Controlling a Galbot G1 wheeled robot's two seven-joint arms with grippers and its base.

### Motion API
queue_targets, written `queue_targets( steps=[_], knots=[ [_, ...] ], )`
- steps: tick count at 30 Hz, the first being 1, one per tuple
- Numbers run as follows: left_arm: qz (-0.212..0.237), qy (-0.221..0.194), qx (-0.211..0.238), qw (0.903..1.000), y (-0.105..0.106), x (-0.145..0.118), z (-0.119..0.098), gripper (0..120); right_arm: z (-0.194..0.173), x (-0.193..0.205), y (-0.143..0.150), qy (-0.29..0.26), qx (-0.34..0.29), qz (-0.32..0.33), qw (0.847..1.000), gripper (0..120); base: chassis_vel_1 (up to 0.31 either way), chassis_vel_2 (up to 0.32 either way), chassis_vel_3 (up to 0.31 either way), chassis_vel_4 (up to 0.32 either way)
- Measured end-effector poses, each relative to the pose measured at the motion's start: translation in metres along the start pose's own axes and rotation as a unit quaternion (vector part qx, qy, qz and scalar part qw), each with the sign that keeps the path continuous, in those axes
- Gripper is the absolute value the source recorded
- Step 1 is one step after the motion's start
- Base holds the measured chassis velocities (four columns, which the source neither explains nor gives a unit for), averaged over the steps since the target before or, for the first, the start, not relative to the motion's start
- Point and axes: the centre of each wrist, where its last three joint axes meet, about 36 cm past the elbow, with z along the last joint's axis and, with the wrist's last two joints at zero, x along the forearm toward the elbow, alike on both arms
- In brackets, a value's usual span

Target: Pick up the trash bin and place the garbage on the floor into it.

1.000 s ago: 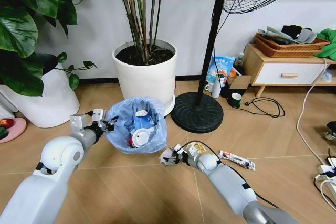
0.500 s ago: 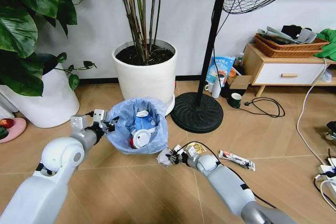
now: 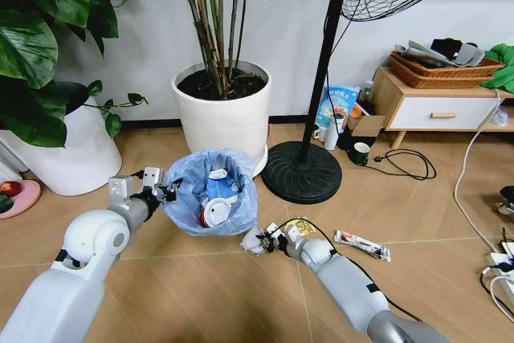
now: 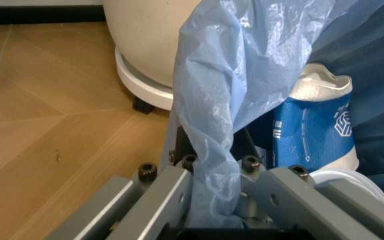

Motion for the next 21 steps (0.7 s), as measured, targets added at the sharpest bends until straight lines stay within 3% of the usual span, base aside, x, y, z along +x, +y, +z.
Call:
queue_targets(
  steps=[7, 16, 21],
  knots=[
    [0.001, 0.000, -0.001, 1.0000, -0.001, 0.000, 0.000, 0, -0.006, 0.024, -0.005, -0.022, -0.023, 0.022, 0.999, 2, 0.000, 0.000, 0.000, 0.000],
    [0.002, 0.001, -0.002, 1.0000, -0.002, 0.000, 0.001, 0, -0.013, 0.105, -0.032, -0.062, -0.044, 0.073, 0.994, 2, 0.000, 0.000, 0.000, 0.000],
    [0.003, 0.004, -0.001, 1.0000, -0.002, 0.000, 0.003, 0, -0.045, 0.148, -0.049, -0.114, -0.062, 0.118, 0.985, 2, 0.000, 0.000, 0.000, 0.000]
  ],
)
